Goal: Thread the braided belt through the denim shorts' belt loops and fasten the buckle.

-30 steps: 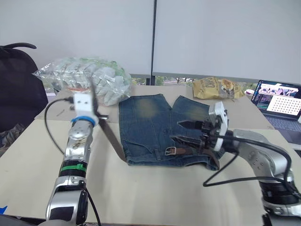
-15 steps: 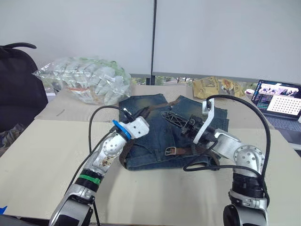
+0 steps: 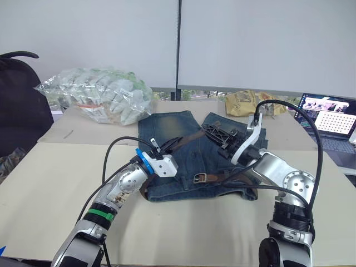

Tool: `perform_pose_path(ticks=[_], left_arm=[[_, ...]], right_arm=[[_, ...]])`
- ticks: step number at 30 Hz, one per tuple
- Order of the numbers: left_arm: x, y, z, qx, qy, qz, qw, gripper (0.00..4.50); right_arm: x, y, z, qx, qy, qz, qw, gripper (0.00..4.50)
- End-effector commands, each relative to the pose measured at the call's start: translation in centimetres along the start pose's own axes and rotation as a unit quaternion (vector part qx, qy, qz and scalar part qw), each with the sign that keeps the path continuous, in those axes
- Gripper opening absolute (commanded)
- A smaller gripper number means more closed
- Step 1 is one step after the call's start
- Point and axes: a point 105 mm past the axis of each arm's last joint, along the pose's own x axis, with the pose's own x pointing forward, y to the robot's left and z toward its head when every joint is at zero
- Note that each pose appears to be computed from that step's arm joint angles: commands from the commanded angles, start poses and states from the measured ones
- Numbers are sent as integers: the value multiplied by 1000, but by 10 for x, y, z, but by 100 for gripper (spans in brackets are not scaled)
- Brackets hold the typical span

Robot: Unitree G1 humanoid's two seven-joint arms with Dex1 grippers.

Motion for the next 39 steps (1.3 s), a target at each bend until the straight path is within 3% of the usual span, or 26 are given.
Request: perform_pose_path(ticks=[1, 2, 5, 9, 11, 12, 14, 16, 19, 21, 23, 25, 30, 35, 36, 39], left_arm=[[3, 13, 6, 11, -21, 14, 1000, 0], [3, 13, 6, 9, -22, 12, 1000, 0], [-3, 10, 3, -30, -6, -11, 999, 109], [-28, 12, 7, -172, 26, -25, 984, 239], [-36, 12, 12, -271, 38, -26, 961, 313], [-39, 13, 13, -336, 46, -20, 940, 346], [-40, 13, 25, -490, 34, -27, 871, 409], [-38, 13, 43, -604, 8, -43, 796, 409], [-35, 11, 57, -703, -3, -57, 709, 409], [-31, 9, 56, -757, 0, -46, 652, 409], [-22, 8, 53, -830, -13, -11, 558, 409], [-16, 7, 49, -860, -14, 12, 510, 409], [5, 12, 39, -893, -33, 71, 443, 409], [11, 26, 26, -903, -58, 125, 406, 409], [12, 27, 26, -902, -60, 125, 408, 356], [14, 30, 26, -900, -63, 124, 413, 267]], right_arm=[[-2, 7, 7, -5, -19, 9, 1000, 18], [-1, 7, 7, -4, -20, 7, 1000, 3], [1, 5, 6, -6, -26, -1, 1000, 0], [3, 4, 10, -17, -47, -10, 999, 0], [4, 5, 8, -23, -50, -8, 998, 0], [5, 6, 7, -25, -53, -5, 998, 0], [8, 10, 5, -27, -59, 7, 998, 0], [11, 13, 3, -32, -63, 18, 997, 0], [13, 15, 1, -40, -64, 26, 997, 0], [15, 18, 0, -39, -65, 35, 996, 0], [17, 23, -2, -38, -70, 47, 996, 0], [18, 26, -2, -39, -74, 52, 995, 0], [19, 31, -6, -34, -76, 63, 995, 0], [17, 31, -9, -34, -73, 62, 995, 0], [16, 30, -9, -34, -73, 60, 995, 0], [15, 26, -11, -34, -72, 53, 995, 0]])
